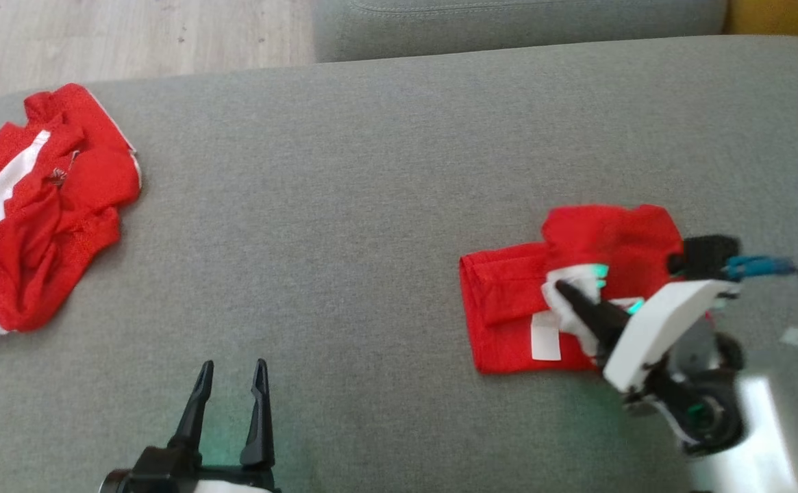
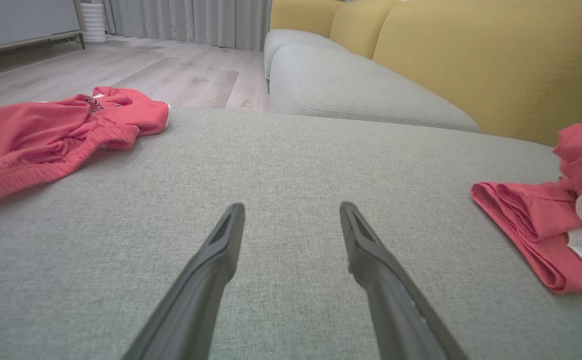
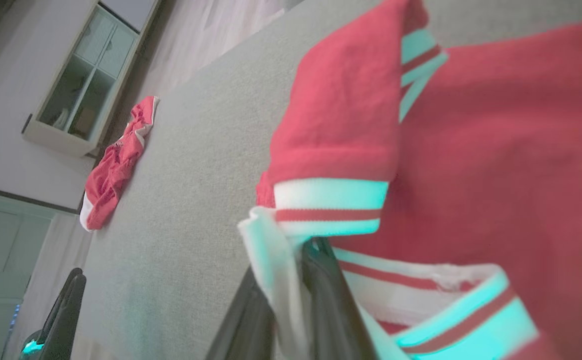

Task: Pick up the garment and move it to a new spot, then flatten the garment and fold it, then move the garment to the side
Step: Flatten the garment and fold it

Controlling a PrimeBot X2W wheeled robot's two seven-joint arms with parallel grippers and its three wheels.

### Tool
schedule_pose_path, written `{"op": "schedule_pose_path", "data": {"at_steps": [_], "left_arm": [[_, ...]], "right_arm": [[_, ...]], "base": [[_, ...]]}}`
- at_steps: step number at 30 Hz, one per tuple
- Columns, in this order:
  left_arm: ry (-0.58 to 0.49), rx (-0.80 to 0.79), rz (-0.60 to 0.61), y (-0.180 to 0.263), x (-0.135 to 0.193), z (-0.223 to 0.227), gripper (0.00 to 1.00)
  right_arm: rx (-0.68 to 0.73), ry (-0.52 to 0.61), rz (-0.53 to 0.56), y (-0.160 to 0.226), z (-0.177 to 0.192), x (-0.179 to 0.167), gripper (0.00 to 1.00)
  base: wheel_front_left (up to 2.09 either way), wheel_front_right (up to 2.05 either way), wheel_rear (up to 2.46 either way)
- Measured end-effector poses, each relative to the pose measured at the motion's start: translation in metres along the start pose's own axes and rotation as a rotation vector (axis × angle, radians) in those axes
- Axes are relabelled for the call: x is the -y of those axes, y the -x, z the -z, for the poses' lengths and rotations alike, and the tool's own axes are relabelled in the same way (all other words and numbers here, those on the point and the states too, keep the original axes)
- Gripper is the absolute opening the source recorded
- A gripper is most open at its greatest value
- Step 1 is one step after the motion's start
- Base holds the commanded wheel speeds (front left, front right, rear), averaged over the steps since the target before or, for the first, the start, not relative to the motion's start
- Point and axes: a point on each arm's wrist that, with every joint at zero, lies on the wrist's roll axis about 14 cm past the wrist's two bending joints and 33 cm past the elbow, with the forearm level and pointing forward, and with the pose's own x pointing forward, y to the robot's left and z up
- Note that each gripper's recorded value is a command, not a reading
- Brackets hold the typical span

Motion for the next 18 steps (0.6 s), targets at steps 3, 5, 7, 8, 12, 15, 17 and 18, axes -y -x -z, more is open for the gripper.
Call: {"op": "schedule_pose_path", "data": {"at_steps": [3,5,7,8,12,15,17,18], "left_arm": [[0.001,-0.002,-0.007,0.002,-0.002,0.001,1.0],[0.002,-0.007,-0.011,0.003,-0.003,0.002,1.0],[0.002,-0.01,-0.011,0.004,-0.002,0.004,1.0],[0.003,-0.013,-0.011,0.004,-0.002,0.004,1.0],[0.005,-0.019,-0.006,0.005,0.0,0.007,1.0],[0.005,-0.022,-0.004,0.005,0.001,0.007,1.0],[0.003,-0.023,-0.009,0.005,0.0,0.008,1.0],[0.002,-0.023,-0.009,0.005,0.0,0.008,1.0]], "right_arm": [[-0.007,-0.013,-0.02,-0.013,0.011,-0.005,0.0],[-0.001,-0.009,-0.026,-0.02,0.013,-0.007,0.0],[0.008,-0.01,-0.038,-0.027,0.012,-0.011,0.0],[0.007,-0.008,-0.045,-0.029,0.012,-0.013,0.0],[-0.009,-0.003,-0.058,-0.037,0.02,-0.018,0.0],[-0.028,-0.006,-0.063,-0.041,0.029,-0.02,0.0],[-0.029,-0.006,-0.07,-0.042,0.03,-0.022,0.0],[-0.027,-0.003,-0.074,-0.043,0.029,-0.024,0.0]], "base": [[0.0,0.0,0.0],[0.0,0.0,0.0],[0.0,0.0,0.0],[0.0,0.0,0.0],[0.0,0.0,0.0],[0.0,0.0,0.0],[0.0,0.0,0.0],[0.0,0.0,0.0]]}}
